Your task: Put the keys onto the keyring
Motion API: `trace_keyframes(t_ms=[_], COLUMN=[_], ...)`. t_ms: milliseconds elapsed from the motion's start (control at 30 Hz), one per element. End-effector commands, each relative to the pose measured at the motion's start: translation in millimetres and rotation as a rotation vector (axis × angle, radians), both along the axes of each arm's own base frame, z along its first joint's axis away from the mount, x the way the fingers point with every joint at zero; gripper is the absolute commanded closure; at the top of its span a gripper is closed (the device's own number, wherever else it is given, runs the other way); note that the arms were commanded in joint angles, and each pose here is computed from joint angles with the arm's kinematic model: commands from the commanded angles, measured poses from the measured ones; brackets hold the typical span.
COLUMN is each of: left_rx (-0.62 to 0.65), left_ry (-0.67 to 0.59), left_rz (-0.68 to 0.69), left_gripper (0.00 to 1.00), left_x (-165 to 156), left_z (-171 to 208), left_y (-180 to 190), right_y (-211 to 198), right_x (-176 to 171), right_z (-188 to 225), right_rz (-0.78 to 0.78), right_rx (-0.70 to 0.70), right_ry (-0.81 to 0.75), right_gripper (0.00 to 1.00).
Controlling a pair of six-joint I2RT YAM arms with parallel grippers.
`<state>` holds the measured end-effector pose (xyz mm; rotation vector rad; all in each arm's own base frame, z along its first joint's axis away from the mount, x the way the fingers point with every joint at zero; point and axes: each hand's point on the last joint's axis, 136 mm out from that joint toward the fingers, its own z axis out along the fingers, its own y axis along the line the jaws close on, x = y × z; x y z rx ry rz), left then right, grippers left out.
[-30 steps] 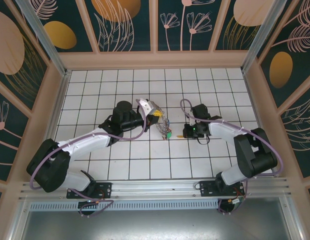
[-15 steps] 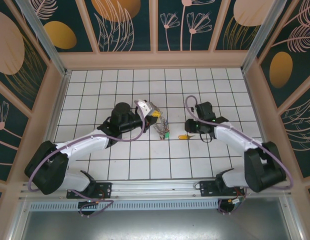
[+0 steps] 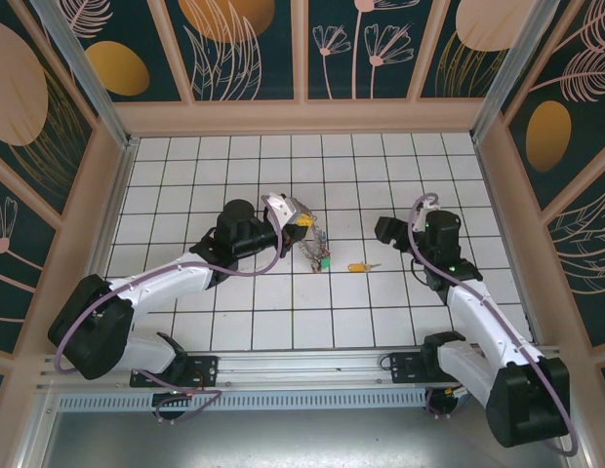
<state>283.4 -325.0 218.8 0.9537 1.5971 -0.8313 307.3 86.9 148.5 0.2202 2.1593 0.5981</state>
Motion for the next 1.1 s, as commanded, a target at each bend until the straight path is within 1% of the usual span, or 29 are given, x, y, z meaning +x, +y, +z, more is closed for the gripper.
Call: trace_keyframes(t_ms=[0,67,100,133,167,233,267,300,333,433,533,633,700,767,833,900,1067], left_rx=[-0.076,-0.079,-0.079,-0.077,-0.076,-0.077,-0.079,-0.080,-0.083,-0.090,-0.090,-0.090,-0.087,-0.087,-0.086,-0.086,-0.084], left_ry=[-0.081,-0.081,-0.081,-0.080,-0.080,-0.080,-0.082,-0.082,-0.084,-0.086,-0.082,-0.081,-0.079,-0.082,-0.083,-0.084,-0.082], left_rz=[0.006,0.008,0.009,0.009,0.011,0.015,0.018,0.021,0.025,0.029,0.029,0.031,0.034,0.041,0.045,0.046,0.043], left_gripper=[1.00,1.00,1.00,1.00,1.00,1.00,1.00,1.00,1.00,1.00,1.00,1.00,1.00,1.00,1.00,1.00,1.00], left_x=[3.2,2.9,2.9,3.1,3.8,4.0,4.2,4.4,5.2,5.8,6.1,5.5,4.8,4.6,4.2,4.2,5.0], left_z=[33.0,33.0,33.0,32.5,32.7,32.7,33.2,32.9,33.3,34.0,33.7,34.0,32.7,32.9,32.4,32.7,32.0], left_y=[-3.6,-3.0,-3.1,-3.3,-2.9,-2.7,-2.0,-1.9,-1.3,-1.4,-1.8,-1.0,0.1,2.1,3.2,3.5,2.9], right_y=[-6.6,-0.9,4.3,10.8,11.7,2.0,0.8,2.6,8.1,25.3,39.4,56.5,58.1,60.6,65.0,66.8,77.8], right_x=[6.1,2.5,0.3,-2.7,-4.6,-5.6,-8.6,-12.0,-14.8,-23.6,-30.9,-37.1,-39.7,-41.4,-43.0,-43.1,-42.0], right_z=[-3.7,-15.1,-18.3,-20.6,-25.3,-36.8,-43.7,-50.8,-54.9,-71.2,-84.8,-91.9,-98.6,-103.8,-106.9,-109.5,-104.5], right_rz=[-0.048,0.014,0.050,0.091,0.096,0.045,0.043,0.060,0.085,0.141,0.193,0.271,0.283,0.298,0.319,0.328,0.365], right_rx=[0.123,0.144,0.142,0.137,0.109,-0.016,-0.079,-0.114,-0.129,-0.190,-0.251,-0.283,-0.321,-0.331,-0.337,-0.349,-0.338], right_ry=[0.049,0.109,0.122,0.132,0.148,0.192,0.224,0.257,0.283,0.354,0.406,0.428,0.454,0.475,0.484,0.493,0.481], right_gripper=[0.09,0.01,0.01,0.04,0.12,0.27,0.31,0.37,0.44,0.55,0.61,0.63,0.66,0.71,0.72,0.76,0.75])
